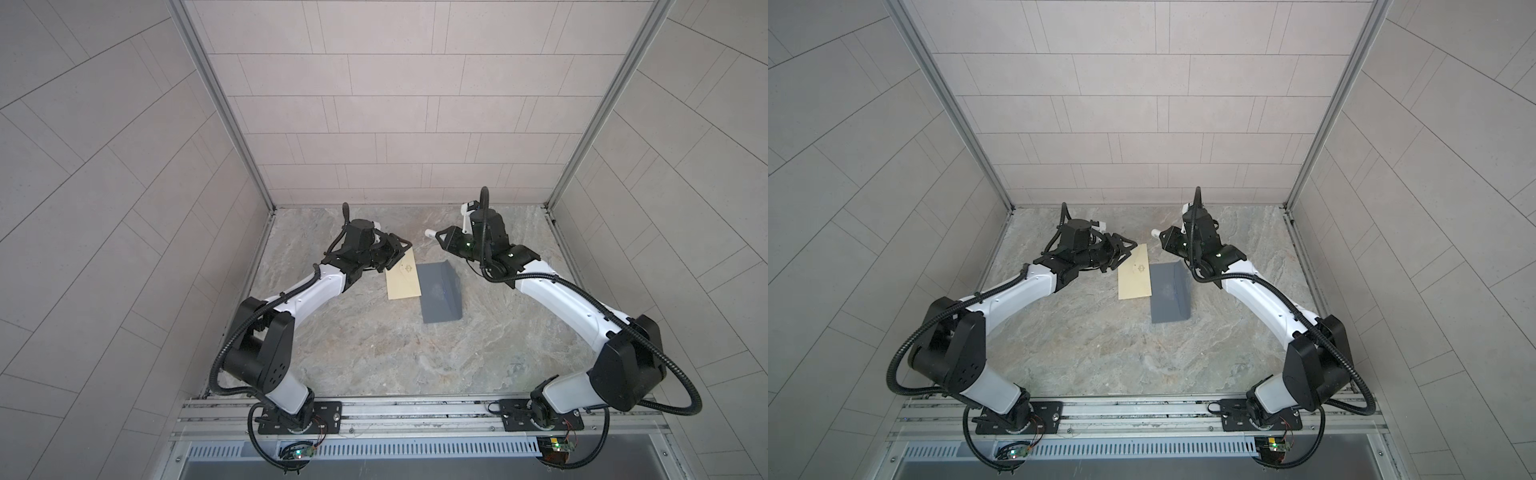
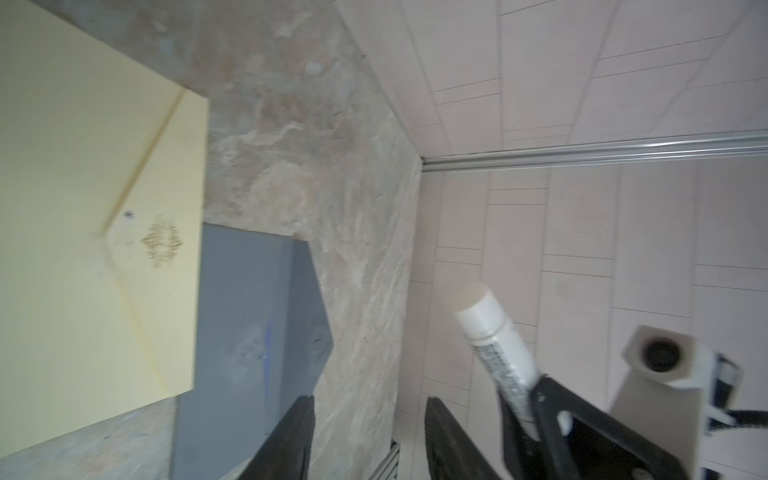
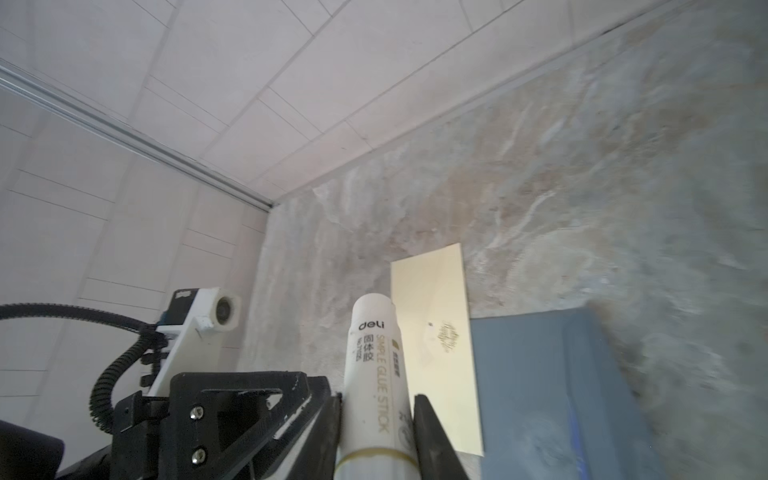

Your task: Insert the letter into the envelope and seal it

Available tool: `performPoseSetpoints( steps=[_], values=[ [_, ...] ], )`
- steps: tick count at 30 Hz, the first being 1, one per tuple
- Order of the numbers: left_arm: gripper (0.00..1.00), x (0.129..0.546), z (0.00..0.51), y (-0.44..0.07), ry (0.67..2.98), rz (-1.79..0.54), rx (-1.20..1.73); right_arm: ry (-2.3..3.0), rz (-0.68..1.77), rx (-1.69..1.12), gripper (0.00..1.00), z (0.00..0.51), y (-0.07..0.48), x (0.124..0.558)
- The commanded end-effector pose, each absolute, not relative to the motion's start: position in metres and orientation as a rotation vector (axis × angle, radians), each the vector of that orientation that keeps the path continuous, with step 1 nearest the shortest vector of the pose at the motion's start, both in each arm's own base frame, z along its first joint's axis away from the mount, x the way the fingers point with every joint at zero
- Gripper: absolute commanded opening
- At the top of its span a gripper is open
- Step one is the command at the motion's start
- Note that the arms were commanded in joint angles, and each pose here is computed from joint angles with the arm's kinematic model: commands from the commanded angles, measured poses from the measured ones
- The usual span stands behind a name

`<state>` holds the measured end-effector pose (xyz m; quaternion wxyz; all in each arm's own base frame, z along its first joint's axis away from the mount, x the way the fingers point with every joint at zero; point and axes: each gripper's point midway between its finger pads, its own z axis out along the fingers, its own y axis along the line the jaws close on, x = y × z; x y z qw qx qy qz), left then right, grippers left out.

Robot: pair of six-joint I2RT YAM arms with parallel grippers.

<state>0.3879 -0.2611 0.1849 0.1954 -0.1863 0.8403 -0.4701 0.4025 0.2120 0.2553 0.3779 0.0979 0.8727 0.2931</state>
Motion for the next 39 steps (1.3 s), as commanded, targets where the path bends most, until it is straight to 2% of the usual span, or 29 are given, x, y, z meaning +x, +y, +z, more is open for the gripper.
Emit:
performPoseSetpoints(
  steps=[1, 7, 15, 25, 34, 39],
  values=[
    [0.51, 0.361, 0.128, -0.246, 2.618, -1.046, -0.400, 2.700, 0.244, 0.086, 0.00, 0.164, 0.167, 0.350],
    [0.51, 0.351, 0.087, -0.243, 2.788, -0.881, -0.270, 2.875, 0.078, -0.056, 0.00, 0.121, 0.175, 0.344],
    [0.51, 0.344, 0.078, -0.248, 2.859, -0.794, -0.118, 2.950, 0.056, -0.158, 0.00, 0.091, 0.200, 0.346],
    [0.51, 0.340, 0.072, -0.251, 2.885, -0.805, -0.091, 2.961, 0.065, -0.210, 0.00, 0.086, 0.217, 0.355],
    [0.51, 0.333, 0.076, -0.263, 2.907, -0.866, 0.021, 3.022, -0.040, -0.215, 0.00, 0.056, 0.213, 0.357],
    [0.58, 0.327, 0.075, -0.277, 2.929, -0.938, 0.109, 3.015, -0.055, -0.194, 0.00, 0.048, 0.213, 0.361]
  ],
)
